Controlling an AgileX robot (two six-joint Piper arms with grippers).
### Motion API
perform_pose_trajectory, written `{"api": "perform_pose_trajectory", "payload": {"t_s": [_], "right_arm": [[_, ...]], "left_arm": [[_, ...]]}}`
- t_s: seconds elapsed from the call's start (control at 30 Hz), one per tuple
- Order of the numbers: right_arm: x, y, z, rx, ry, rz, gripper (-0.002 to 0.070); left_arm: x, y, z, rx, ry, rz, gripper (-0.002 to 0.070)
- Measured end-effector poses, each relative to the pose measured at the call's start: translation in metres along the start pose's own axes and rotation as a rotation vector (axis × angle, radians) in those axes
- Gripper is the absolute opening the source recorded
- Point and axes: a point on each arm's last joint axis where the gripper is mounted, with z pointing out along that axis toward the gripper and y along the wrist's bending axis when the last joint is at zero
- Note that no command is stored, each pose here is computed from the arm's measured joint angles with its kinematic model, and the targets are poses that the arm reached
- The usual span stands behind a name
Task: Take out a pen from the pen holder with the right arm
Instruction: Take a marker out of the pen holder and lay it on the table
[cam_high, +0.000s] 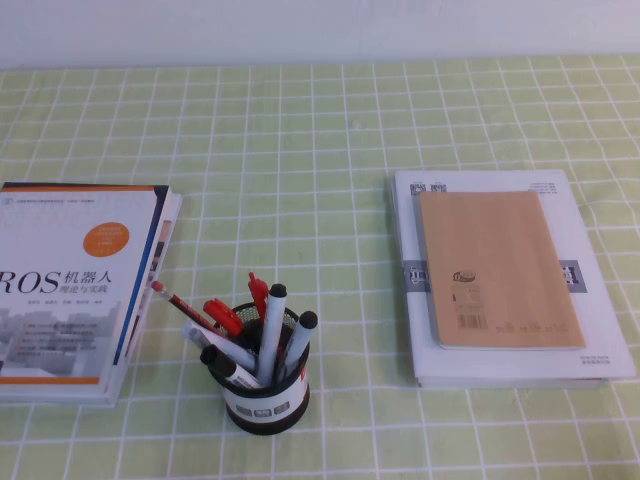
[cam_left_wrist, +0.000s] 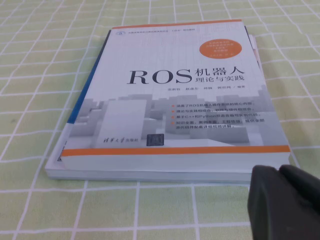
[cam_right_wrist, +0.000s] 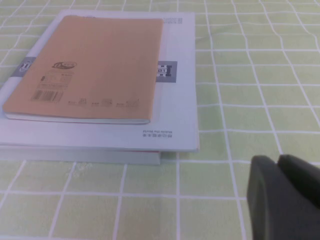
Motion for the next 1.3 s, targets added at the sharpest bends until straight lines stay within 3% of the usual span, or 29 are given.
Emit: {"api": "perform_pose_trajectory", "payload": {"t_s": [1.0, 1.3], "right_arm": [[0.0, 0.0, 0.0, 0.0, 0.0, 0.0, -0.0013], [-0.011, 0.005, -0.001, -0.074, -0.117, 0.24, -0.0013]], "left_arm": [[0.0, 0.0, 0.0, 0.0, 0.0, 0.0, -0.0006], [0.0, 0.0, 0.0, 0.0, 0.0, 0.0, -0.0006]]}}
